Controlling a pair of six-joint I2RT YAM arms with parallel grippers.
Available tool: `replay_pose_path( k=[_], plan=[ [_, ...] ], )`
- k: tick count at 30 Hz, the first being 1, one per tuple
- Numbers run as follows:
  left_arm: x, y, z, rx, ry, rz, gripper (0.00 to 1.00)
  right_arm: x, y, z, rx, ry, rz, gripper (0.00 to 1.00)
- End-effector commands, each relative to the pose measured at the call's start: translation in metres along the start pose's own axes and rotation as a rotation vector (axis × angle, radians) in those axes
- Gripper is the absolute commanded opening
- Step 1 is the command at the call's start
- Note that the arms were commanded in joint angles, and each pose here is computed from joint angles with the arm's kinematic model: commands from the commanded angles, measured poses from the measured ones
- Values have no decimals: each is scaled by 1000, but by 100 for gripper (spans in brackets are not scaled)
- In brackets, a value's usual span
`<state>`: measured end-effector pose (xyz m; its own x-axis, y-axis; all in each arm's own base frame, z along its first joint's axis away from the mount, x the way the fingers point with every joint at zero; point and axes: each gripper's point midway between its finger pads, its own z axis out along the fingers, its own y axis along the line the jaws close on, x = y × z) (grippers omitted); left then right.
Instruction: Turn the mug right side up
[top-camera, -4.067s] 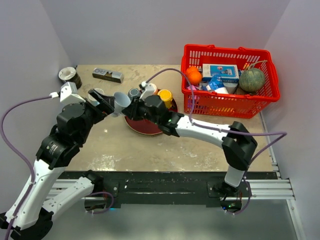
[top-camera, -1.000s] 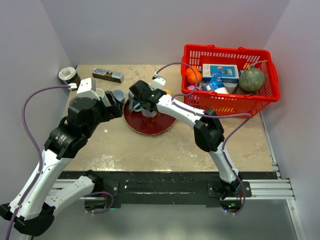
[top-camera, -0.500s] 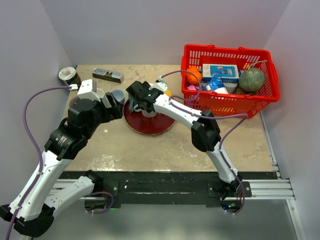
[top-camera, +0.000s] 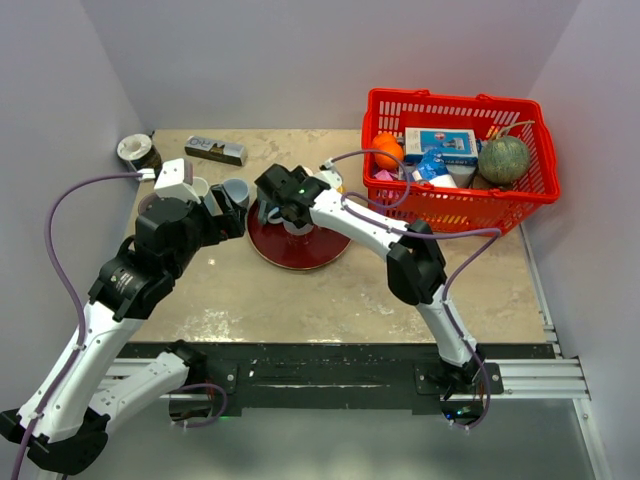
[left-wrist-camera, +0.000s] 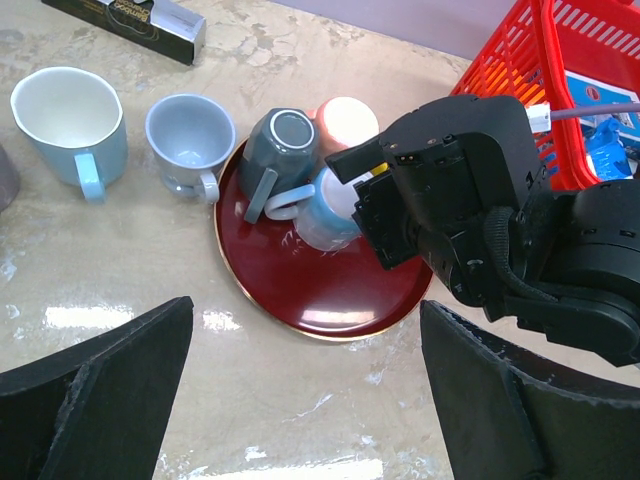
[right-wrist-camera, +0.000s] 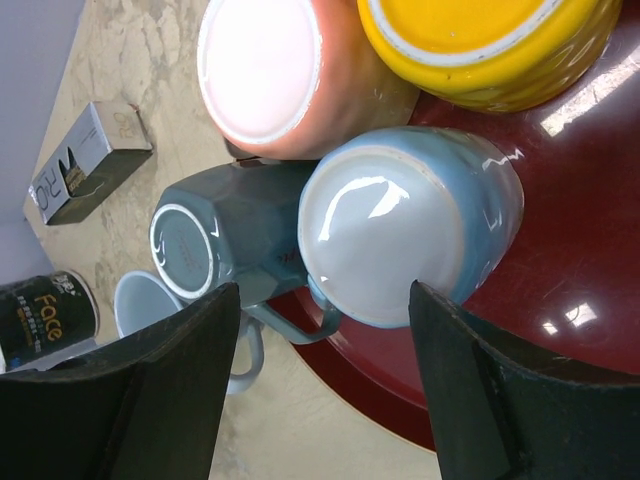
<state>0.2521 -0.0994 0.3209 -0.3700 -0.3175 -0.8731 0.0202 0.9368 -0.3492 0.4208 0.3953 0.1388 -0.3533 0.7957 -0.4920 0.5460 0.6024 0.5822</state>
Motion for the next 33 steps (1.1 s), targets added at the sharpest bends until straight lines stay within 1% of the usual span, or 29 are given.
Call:
replay_pose_path(
  k=[1,7,11,15,21,26,29,33],
  plan=[
    [-9,-1,-1,6,-36,4,99,-15,9,-25,-32,-10,47,71],
    [-8,0,-1,3,-35,5,99,1,13,-32,-56,27,36,68],
    [-6,-2,0,8,-28,6,99,19,3,-26,-20,76,30,66],
    [-7,-2,2,6,-28,12,99,16,5,-36,-42,48,21,65],
    [-8,-1,1,1,-37,0,99,-4,13,-50,-79,-27,9,64],
    [-17,2,-5,-3,-77,-14,99,-16,28,-68,-133,-81,6,64],
    [-24,3,-9,-4,-105,-18,99,-8,37,-80,-170,-80,-9,64],
    [-29,4,-13,-7,-122,-18,99,15,31,-68,-149,-15,-25,63]
  ],
)
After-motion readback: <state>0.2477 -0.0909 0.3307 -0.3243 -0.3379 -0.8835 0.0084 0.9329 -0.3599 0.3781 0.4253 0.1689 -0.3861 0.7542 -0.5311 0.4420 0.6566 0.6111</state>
